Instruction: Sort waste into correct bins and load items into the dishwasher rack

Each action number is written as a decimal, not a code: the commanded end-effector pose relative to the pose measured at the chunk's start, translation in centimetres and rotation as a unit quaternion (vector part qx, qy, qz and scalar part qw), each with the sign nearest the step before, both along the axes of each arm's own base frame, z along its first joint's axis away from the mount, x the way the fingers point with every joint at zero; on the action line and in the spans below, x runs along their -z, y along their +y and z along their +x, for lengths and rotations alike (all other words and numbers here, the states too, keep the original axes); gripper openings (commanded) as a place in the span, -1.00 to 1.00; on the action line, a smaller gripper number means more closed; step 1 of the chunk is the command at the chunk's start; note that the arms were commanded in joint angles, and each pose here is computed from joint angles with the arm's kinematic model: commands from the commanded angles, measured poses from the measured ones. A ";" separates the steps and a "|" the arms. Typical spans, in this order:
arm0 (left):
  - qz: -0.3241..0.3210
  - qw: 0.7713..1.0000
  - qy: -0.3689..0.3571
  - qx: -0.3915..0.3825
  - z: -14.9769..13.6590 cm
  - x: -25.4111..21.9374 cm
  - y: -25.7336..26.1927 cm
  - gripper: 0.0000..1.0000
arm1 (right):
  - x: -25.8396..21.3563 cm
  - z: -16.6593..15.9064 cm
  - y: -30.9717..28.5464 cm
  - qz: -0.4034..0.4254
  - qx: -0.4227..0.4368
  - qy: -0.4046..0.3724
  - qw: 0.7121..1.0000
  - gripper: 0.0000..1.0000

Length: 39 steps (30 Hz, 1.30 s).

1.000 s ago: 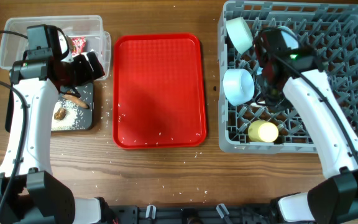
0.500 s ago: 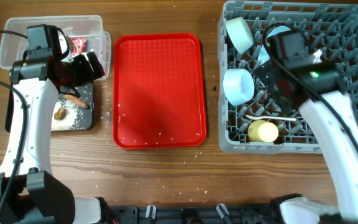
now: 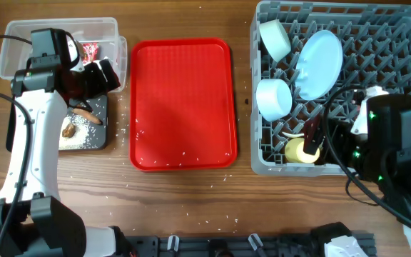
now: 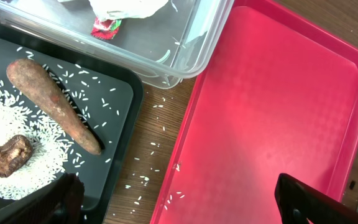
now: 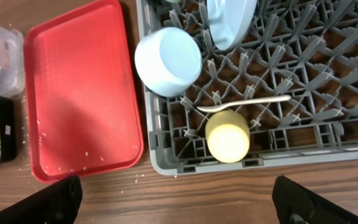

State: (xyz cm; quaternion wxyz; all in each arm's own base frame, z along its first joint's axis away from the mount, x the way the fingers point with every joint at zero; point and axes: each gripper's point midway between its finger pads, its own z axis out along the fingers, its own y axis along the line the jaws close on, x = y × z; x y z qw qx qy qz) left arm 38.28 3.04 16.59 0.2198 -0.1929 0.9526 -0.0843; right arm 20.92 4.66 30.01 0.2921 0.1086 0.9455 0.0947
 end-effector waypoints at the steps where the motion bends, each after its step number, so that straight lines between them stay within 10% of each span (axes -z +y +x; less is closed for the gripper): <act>1: 0.002 1.000 -0.013 0.001 0.3 -0.9 0.1 1.00 | -0.6 0.0 0.0 -0.006 -0.013 -0.010 1.000 1.00; 12: 0.002 1.000 -0.013 0.001 0.3 -0.9 0.1 0.99 | -4.6 6.8 -1.0 -0.095 -0.062 -0.252 0.961 1.00; 25: 0.002 1.000 -0.013 0.001 0.3 -0.9 0.1 1.00 | 9.8 4.5 -2.6 -0.082 -0.041 -0.481 0.872 0.99; 39: 0.002 1.000 -0.013 0.001 0.3 -0.9 0.1 1.00 | 12.5 3.7 -2.6 -0.082 -0.041 -0.467 0.879 0.99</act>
